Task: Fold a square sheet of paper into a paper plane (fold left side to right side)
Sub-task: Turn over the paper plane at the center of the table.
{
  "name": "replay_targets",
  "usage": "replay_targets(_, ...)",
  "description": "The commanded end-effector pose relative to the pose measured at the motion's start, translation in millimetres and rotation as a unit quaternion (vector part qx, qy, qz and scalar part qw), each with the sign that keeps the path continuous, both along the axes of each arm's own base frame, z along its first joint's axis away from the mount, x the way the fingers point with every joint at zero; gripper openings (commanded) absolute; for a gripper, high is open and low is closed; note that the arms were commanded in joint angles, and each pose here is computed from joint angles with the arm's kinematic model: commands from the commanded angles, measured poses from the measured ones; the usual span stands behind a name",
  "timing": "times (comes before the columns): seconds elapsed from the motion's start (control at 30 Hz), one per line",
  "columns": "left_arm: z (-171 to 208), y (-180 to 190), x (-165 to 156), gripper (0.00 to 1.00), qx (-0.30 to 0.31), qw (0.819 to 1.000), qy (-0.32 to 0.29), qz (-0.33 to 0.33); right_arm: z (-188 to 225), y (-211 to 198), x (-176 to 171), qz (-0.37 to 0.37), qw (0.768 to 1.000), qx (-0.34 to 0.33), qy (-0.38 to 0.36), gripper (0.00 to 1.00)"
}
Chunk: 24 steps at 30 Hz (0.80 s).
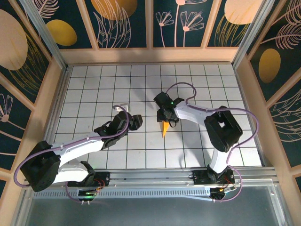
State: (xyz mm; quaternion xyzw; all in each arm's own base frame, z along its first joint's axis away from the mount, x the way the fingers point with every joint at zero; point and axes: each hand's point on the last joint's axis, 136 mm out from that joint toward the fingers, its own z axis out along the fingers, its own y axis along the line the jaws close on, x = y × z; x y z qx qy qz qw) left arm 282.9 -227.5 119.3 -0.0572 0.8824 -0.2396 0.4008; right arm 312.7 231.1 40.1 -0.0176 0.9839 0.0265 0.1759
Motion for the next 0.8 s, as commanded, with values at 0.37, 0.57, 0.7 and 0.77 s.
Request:
replay_targets(0.37,0.3,9.1,3.3,0.60,0.005,1.000,-0.001,0.027,-0.5,-9.2,-0.2,-0.019,1.000,-0.023,-0.006,0.26)
replay_targets(0.57,10.2,13.5,6.7,0.61,0.016,0.999,-0.014,0.035,13.5,-16.5,-1.0,-0.024,0.999,-0.027,-0.023,0.00)
replay_targets(0.7,18.7,16.2,8.7,0.64,0.011,0.999,-0.025,0.043,35.0,-22.0,1.6,-0.029,0.998,-0.023,-0.049,0.00)
replay_targets(0.77,23.3,17.4,10.1,0.66,0.006,0.998,-0.031,0.047,47.1,-26.2,2.4,-0.033,0.997,-0.014,-0.063,0.00)
